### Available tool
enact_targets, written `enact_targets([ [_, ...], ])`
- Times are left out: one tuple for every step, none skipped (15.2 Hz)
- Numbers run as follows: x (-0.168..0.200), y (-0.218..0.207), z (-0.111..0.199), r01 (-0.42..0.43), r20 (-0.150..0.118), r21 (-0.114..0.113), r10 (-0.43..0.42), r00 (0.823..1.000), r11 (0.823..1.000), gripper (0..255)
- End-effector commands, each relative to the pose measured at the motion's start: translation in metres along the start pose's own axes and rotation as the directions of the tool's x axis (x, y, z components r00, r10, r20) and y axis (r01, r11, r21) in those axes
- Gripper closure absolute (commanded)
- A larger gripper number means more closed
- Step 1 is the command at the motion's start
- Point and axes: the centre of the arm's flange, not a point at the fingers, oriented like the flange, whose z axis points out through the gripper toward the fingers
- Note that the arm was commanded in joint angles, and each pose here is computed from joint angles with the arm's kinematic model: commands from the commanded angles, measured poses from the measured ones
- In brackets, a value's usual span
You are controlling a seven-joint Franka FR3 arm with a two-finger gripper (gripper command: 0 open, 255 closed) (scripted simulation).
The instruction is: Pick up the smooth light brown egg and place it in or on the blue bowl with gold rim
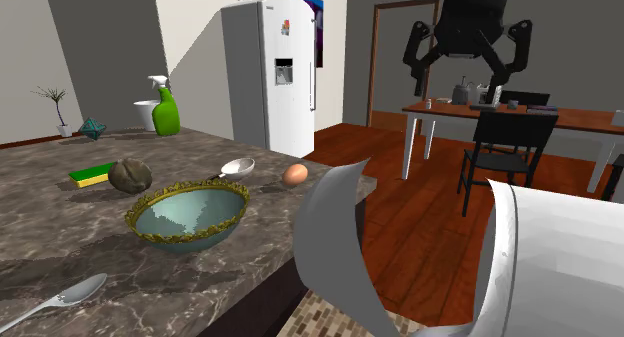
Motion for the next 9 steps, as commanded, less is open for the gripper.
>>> enact_targets([
  [0.000,0.000,0.000,0.000,0.000,0.000,0.000,1.000,1.000,0],
  [0.004,-0.012,0.006,0.000,-0.001,-0.004,0.000,1.000,1.000,0],
  [0.007,-0.024,0.011,-0.001,-0.002,-0.008,0.001,1.000,1.000,0],
  [0.011,-0.036,0.017,-0.001,-0.004,-0.013,0.001,1.000,1.000,0],
  [0.014,-0.048,0.022,-0.001,-0.005,-0.017,0.001,1.000,1.000,0],
  [0.018,-0.060,0.028,-0.002,-0.006,-0.021,0.001,1.000,1.000,0],
  [0.021,-0.072,0.034,-0.002,-0.007,-0.025,0.002,1.000,1.000,0],
  [0.025,-0.084,0.040,-0.002,-0.008,-0.029,0.002,1.000,1.000,0],
  [0.029,-0.096,0.045,-0.003,-0.010,-0.034,0.002,1.000,0.999,0],
])
